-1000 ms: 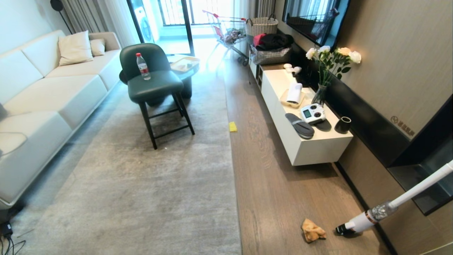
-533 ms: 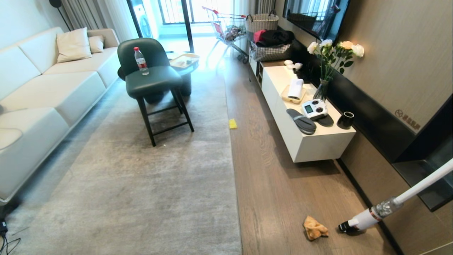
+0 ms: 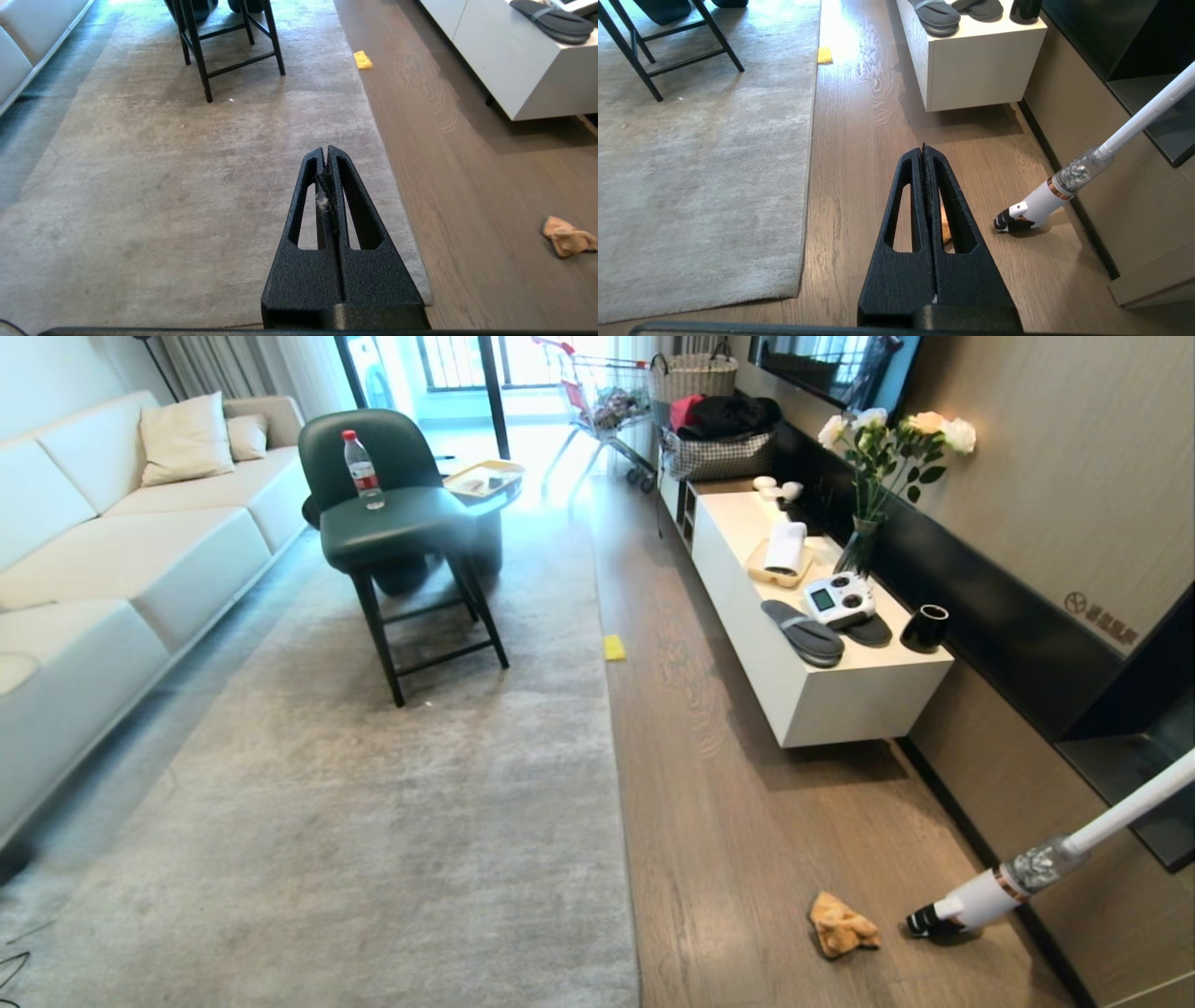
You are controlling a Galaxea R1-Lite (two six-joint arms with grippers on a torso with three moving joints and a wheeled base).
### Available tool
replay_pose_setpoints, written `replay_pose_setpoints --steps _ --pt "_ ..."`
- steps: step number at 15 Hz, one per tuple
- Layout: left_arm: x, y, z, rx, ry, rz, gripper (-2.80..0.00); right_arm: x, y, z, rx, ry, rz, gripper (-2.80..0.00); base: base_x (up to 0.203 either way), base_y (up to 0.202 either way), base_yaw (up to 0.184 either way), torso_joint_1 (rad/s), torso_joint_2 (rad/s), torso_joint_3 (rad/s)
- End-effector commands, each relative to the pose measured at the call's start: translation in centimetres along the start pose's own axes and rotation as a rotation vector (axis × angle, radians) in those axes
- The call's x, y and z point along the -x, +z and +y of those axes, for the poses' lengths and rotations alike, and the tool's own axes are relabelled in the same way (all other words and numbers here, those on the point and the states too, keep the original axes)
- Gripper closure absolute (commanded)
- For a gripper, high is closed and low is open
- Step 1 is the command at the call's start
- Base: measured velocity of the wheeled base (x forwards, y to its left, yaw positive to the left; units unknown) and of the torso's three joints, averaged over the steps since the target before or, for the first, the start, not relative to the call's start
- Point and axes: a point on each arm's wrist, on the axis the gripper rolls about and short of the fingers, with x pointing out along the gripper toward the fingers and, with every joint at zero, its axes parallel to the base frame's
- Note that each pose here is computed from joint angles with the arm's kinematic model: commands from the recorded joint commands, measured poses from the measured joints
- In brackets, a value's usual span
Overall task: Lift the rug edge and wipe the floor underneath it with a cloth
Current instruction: Lift up the carpet
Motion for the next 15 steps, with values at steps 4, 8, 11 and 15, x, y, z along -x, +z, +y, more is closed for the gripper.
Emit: replay_pose_setpoints --steps 4,8,11,15 --pt "-0.01 0.00 0.00 0.000 0.000 0.000 0.00 -0.01 0.00 0.00 0.000 -0.001 0.001 0.00 0.000 0.000 0.000 -0.141 0.51 0.355" --pt "-0.01 0.00 0.00 0.000 0.000 0.000 0.00 -0.01 0.00 0.00 -0.001 -0.001 0.001 0.00 0.000 0.000 0.000 -0.106 0.47 0.372" --pt "-0.01 0.00 0.00 0.000 0.000 0.000 0.00 -0.01 0.00 0.00 -0.002 -0.001 0.001 0.00 0.000 0.000 0.000 -0.058 0.46 0.390" --pt "-0.01 0.00 0.00 0.000 -0.001 0.000 0.00 -0.01 0.00 0.00 -0.002 -0.001 0.001 0.00 0.000 0.000 0.000 -0.018 0.45 0.413"
